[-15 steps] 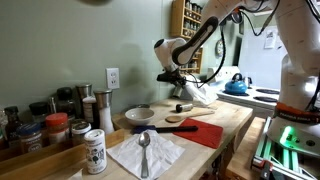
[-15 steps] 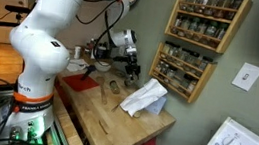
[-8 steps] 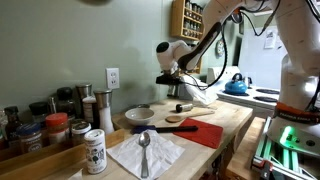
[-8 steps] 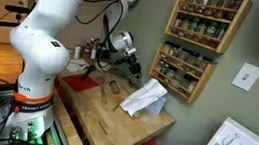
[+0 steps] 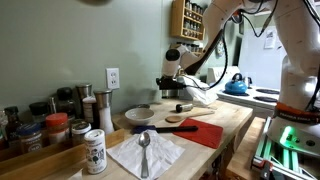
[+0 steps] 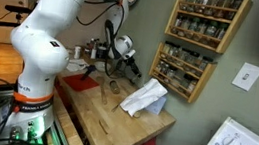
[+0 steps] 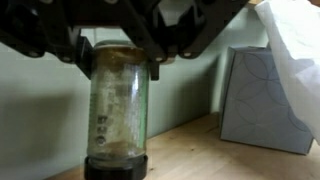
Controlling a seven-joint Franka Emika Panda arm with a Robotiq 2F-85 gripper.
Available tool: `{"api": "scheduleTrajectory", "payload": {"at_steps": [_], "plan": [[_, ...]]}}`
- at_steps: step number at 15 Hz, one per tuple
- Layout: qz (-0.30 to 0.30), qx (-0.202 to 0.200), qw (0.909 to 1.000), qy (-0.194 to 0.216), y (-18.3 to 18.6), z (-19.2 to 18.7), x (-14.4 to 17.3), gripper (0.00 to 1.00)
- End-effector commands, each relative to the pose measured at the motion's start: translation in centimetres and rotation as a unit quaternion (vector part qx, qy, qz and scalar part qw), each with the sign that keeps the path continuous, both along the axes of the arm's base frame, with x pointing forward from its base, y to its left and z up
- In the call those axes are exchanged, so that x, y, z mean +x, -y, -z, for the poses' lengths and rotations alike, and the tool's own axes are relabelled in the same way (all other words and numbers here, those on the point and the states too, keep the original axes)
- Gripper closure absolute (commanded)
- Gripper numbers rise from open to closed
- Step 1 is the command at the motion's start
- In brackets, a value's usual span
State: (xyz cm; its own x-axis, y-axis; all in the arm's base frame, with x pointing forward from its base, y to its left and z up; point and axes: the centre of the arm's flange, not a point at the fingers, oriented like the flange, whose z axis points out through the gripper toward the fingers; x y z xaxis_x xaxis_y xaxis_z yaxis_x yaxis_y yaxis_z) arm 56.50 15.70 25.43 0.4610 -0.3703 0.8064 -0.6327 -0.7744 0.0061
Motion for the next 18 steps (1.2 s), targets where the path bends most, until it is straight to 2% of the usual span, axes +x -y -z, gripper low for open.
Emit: {"api": "scheduleTrajectory", "payload": {"at_steps": [1, 6, 12, 16, 18], "plan": [[-0.077, -0.017, 0.9969, -0.008, 0.4, 1.6, -0.7, 0.72], [-0.142, -0.017, 0.9897, -0.004, 1.3, 2.7, -1.7, 0.72], [-0.226, -0.015, 0.9739, 0.006, 1.2, 3.7, -2.3, 0.72], [-0.246, -0.03, 0.9688, 0.012, 1.4, 4.6, -2.6, 0.72], [-0.252, -0.034, 0.9671, 0.0, 1.5, 5.0, -2.8, 0.72]]}}
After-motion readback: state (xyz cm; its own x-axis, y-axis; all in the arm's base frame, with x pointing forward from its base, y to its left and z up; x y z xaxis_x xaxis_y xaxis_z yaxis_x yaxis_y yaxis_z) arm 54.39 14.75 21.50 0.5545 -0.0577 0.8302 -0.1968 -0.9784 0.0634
